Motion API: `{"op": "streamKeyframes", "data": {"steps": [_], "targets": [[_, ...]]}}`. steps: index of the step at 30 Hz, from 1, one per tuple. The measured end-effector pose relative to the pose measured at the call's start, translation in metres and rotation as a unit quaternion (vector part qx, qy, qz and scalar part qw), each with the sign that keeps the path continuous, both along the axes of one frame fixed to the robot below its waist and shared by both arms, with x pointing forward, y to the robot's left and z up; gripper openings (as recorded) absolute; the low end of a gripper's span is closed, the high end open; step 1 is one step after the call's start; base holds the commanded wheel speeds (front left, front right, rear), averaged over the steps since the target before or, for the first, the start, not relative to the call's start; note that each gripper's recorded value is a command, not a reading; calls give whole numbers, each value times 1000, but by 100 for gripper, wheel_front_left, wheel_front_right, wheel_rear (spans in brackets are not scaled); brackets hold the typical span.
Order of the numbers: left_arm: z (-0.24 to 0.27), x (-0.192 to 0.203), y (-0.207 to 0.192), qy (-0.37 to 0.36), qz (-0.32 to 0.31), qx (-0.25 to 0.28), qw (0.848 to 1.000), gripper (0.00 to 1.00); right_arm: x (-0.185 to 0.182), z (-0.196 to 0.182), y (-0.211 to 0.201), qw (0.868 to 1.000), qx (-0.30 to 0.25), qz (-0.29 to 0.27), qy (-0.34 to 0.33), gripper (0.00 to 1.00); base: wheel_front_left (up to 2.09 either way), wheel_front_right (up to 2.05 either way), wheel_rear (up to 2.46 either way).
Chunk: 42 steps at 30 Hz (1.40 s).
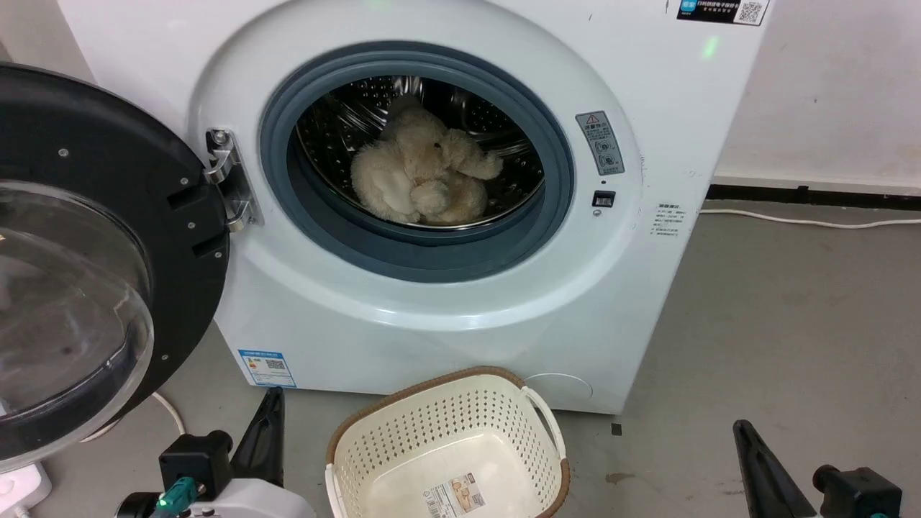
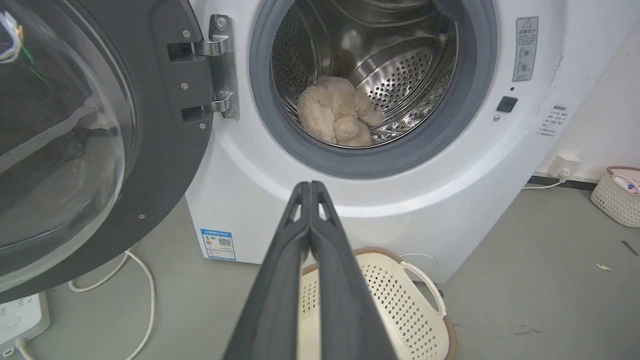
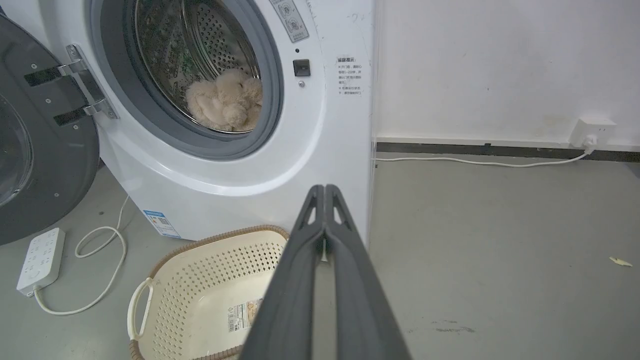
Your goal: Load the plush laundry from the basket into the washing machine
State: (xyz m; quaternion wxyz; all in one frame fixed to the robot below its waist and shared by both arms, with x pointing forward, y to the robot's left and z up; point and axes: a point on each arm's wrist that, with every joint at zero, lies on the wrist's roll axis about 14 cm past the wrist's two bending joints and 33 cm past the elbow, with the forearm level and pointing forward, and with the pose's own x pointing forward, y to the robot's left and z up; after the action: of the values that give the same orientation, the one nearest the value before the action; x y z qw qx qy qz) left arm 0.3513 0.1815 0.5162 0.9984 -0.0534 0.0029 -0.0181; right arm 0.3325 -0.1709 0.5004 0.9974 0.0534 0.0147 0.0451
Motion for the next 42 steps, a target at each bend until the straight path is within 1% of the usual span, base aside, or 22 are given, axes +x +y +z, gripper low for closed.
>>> {"op": "streamKeyframes", "data": {"steps": [42], "targets": [[5, 9, -3, -4, 7, 36, 999, 0, 18, 11, 5, 999, -35, 10, -6, 0, 0, 0, 0]]}}
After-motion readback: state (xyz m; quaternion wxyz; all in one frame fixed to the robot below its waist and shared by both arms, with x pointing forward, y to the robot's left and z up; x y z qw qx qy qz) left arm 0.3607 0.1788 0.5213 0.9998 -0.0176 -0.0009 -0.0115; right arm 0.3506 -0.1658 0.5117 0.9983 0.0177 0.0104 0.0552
